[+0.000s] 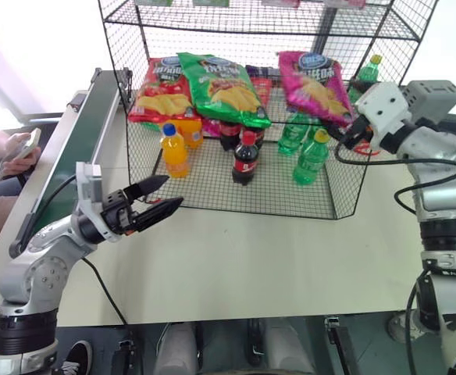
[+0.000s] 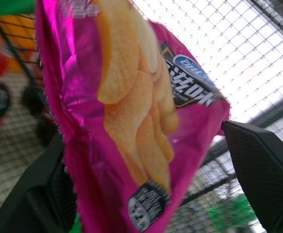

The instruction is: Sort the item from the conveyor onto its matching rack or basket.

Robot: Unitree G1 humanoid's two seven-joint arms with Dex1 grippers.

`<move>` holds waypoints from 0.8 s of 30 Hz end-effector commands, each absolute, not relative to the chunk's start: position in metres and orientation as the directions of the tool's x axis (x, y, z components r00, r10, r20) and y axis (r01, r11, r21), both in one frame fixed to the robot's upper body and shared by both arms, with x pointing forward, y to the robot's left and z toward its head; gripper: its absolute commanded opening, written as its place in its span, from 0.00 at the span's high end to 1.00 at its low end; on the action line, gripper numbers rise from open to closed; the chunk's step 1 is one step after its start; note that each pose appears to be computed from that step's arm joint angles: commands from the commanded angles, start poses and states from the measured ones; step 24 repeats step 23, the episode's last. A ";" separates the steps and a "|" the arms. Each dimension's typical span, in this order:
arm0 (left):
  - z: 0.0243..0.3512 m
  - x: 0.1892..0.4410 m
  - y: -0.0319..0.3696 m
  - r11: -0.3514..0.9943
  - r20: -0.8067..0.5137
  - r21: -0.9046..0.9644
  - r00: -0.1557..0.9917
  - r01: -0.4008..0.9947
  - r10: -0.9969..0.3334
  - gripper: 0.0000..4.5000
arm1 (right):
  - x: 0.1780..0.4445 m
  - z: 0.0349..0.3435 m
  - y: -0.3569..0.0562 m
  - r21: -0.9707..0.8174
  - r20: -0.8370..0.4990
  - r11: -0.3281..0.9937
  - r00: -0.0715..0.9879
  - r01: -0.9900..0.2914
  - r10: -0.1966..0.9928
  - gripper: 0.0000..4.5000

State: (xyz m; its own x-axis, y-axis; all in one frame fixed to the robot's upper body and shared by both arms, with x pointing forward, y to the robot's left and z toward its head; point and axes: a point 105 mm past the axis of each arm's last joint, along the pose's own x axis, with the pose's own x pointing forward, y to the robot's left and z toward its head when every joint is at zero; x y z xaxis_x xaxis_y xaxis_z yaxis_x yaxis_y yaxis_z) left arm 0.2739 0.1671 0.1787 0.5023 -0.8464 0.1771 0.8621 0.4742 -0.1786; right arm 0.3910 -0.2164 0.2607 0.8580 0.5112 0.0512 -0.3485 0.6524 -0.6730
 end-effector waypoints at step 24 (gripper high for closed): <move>0.178 0.276 0.243 0.789 -0.118 0.104 0.796 0.605 -0.594 0.00 | 0.240 0.189 -0.176 0.000 -0.114 0.373 0.371 -0.928 0.922 0.01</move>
